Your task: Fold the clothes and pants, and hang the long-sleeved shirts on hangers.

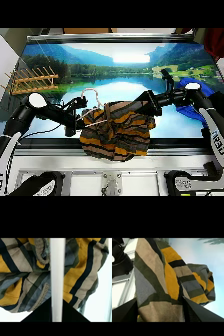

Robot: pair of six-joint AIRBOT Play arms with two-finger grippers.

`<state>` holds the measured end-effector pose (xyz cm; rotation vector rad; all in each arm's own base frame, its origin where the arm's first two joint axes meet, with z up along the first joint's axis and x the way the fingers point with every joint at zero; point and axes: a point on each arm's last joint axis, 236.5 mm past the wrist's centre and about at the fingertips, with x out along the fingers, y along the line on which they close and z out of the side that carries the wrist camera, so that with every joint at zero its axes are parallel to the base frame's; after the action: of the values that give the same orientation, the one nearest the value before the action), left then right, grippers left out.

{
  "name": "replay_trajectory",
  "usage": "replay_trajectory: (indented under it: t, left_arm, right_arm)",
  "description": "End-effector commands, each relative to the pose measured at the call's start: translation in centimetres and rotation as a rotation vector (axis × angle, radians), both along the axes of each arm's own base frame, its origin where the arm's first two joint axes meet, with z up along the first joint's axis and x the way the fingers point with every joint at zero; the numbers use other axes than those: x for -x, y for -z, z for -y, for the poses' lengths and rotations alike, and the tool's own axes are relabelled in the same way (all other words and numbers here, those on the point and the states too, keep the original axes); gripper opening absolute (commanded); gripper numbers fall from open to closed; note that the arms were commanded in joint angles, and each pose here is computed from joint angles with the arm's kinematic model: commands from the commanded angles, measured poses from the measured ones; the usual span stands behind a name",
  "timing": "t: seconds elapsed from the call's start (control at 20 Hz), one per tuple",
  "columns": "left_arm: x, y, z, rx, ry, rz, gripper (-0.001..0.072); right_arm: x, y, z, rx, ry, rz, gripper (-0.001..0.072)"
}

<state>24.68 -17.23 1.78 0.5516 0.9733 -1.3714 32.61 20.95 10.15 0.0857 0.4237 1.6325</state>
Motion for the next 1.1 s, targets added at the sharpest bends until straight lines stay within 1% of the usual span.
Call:
replay_trajectory:
  t: [0.0, 0.25, 1.05]
  left_arm:
    - [-0.01, -0.02, 0.02, 0.000, 0.001, 0.000, 0.0014]
    - [0.13, -0.03, 0.01, 0.000, 0.004, -0.005, 0.0013]
    - [0.15, -0.03, 0.01, 0.000, 0.005, -0.005, 0.0014]
  right_arm:
    - [0.09, -0.07, -0.24, -0.005, -0.005, -0.001, 0.0565]
    - [0.50, 0.87, 0.00, 0.037, -0.021, -0.008, 0.0565]
    - [0.40, 0.78, 0.05, 0.033, -0.016, -0.010, 0.0565]
